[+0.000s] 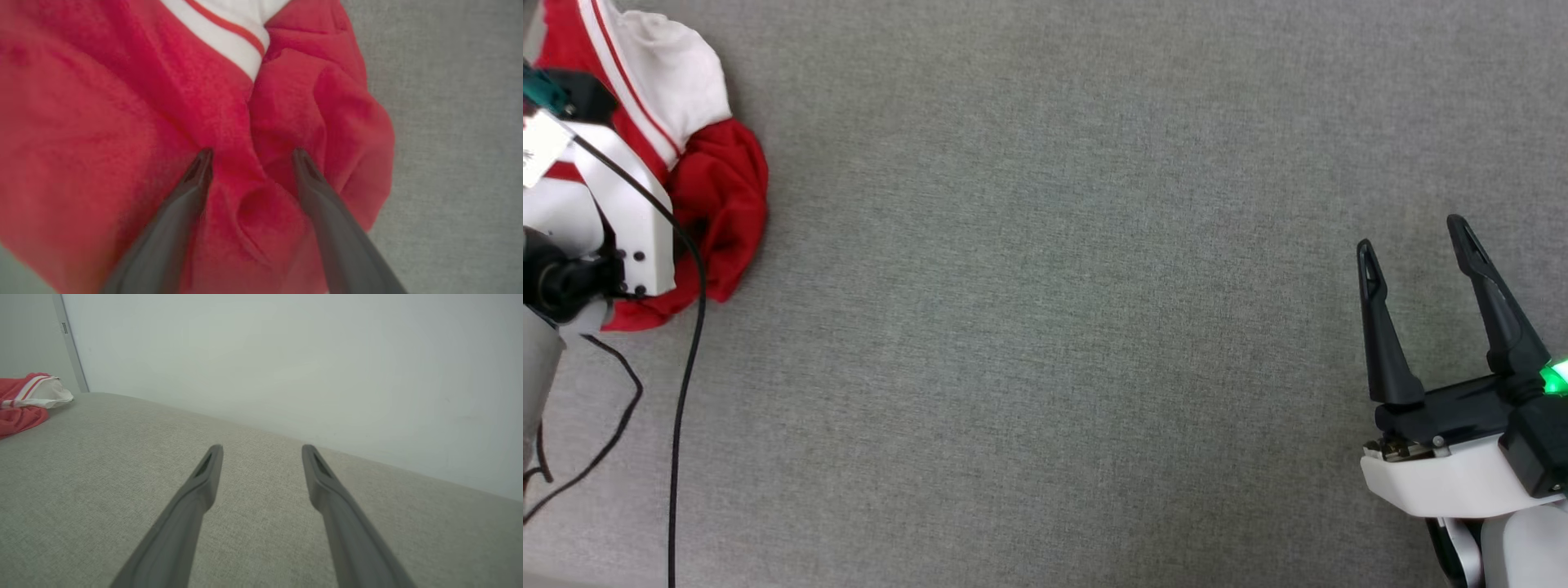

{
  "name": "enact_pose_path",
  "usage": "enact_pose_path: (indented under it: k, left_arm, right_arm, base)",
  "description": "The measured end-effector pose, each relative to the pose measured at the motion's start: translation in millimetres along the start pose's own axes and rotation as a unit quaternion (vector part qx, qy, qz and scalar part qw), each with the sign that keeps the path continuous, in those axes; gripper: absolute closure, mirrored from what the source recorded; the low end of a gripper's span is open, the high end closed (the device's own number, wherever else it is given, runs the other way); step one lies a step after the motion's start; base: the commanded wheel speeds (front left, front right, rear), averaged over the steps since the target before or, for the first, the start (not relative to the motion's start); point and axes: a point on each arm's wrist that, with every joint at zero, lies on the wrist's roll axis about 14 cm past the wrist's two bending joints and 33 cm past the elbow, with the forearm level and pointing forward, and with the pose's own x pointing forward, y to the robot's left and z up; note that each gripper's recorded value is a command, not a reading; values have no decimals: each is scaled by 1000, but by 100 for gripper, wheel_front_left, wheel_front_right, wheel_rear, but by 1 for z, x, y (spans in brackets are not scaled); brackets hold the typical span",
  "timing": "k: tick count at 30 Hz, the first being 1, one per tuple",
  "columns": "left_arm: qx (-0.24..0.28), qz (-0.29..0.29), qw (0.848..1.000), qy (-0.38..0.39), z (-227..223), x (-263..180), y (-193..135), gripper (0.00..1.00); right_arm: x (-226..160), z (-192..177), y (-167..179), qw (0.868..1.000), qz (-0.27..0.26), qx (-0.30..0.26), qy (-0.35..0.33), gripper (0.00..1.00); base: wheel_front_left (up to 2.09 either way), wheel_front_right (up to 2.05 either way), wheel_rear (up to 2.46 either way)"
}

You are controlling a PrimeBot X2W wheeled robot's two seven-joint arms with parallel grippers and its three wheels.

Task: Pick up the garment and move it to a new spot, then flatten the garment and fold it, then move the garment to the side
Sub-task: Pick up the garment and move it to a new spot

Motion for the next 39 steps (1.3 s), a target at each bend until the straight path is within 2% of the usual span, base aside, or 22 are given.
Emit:
enact_pose_path:
  k: [4, 10, 11, 12, 13, 17, 20, 26, 29, 34, 39]
  left_arm:
    - [13, -9, 998, 59, -23, 15, -9, 0]
    - [12, -17, 996, 82, -31, 27, -13, 0]
    - [14, -17, 996, 81, -31, 27, -14, 53]
    - [16, -17, 997, 79, -31, 28, -14, 96]
    - [19, -17, 997, 76, -31, 27, -15, 100]
    - [43, -7, 999, 31, -19, 20, -12, 100]
    - [62, -2, 997, -36, 3, 7, -11, 100]
    - [125, 16, 976, -180, 64, -45, -9, 100]
    - [153, 14, 959, -239, 89, -74, -18, 100]
    - [205, 1, 922, -328, 131, -120, -46, 100]
    - [261, -58, 876, -400, 166, -150, -114, 100]
  right_arm:
    - [2, -8, -3, 1000, -3, 2, 6, 0]
    - [3, -17, -5, 1000, -5, 3, 15, 0]
    - [3, -17, -5, 1000, -6, 3, 16, 0]
    - [3, -17, -5, 1000, -6, 3, 16, 0]
    - [3, -17, -5, 1000, -6, 3, 16, 0]
    - [3, -8, -4, 1000, -6, 6, 6, 0]
    - [3, 2, -1, 1000, -5, 9, -3, 0]
    - [-5, 27, 4, 1000, -6, 13, -23, 0]
    - [-10, 40, 5, 999, -10, 14, -35, 0]
    - [-22, 58, 1, 998, -22, 11, -49, 0]
    - [-38, 66, -15, 997, -52, 7, -51, 0]
  base:
    - [0, 0, 0]
    - [0, 0, 0]
    - [0, 0, 0]
    - [0, 0, 0]
    - [0, 0, 0]
    - [0, 0, 0]
    - [0, 0, 0]
    - [0, 0, 0]
    - [0, 0, 0]
    - [0, 0, 0]
    - [0, 0, 0]
